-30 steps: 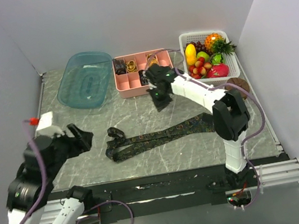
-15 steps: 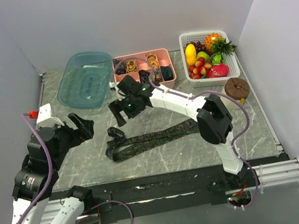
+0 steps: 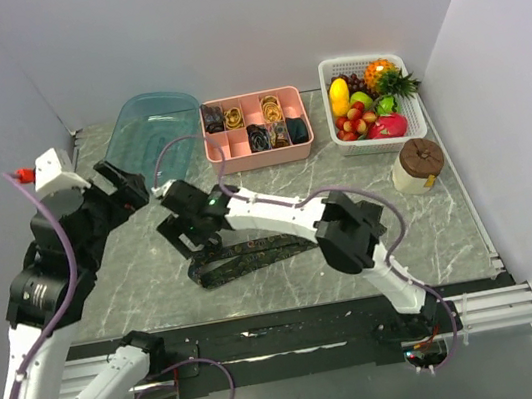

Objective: Roll the ties
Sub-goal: Flatten out the tie at the center of the board.

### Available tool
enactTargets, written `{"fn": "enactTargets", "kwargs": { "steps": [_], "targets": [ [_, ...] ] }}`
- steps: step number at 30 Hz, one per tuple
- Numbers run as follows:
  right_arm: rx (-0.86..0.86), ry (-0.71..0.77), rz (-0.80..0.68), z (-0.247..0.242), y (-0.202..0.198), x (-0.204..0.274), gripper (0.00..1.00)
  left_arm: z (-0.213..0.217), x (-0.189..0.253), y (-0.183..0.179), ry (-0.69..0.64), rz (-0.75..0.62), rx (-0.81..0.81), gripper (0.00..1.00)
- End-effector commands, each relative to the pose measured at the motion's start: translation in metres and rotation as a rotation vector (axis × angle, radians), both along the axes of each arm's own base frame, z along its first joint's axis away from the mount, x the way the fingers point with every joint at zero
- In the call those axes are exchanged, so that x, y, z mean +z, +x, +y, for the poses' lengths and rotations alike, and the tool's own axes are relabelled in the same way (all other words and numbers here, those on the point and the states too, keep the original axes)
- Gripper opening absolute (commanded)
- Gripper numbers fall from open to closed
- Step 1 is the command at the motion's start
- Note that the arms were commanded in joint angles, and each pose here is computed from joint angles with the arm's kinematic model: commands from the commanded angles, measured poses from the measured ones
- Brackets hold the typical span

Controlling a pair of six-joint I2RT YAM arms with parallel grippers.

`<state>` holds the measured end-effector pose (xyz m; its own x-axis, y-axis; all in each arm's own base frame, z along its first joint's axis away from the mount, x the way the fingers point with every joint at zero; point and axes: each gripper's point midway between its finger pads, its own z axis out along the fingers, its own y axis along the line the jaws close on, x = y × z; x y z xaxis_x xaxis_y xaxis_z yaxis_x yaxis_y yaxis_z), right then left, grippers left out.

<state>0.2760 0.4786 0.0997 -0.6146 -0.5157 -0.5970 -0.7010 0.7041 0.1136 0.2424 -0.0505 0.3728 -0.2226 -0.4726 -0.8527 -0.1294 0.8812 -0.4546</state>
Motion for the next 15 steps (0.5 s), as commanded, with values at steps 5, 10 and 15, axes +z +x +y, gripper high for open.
{"fn": "enactTargets", "kwargs": {
  "steps": [5,10,15],
  "targets": [
    [-0.156,-0.078,-0.142,0.006,0.027,0.002,0.94,-0.016,0.041,0.021,-0.007,-0.061,-0.057,0.96],
    [-0.188,-0.129,-0.192,-0.001,0.038,-0.010,0.87,-0.023,0.051,0.024,-0.011,-0.085,-0.090,0.96],
    [-0.170,-0.142,-0.196,0.002,0.040,-0.023,0.83,-0.019,0.054,0.021,-0.005,-0.099,-0.077,0.96]
  ]
}}
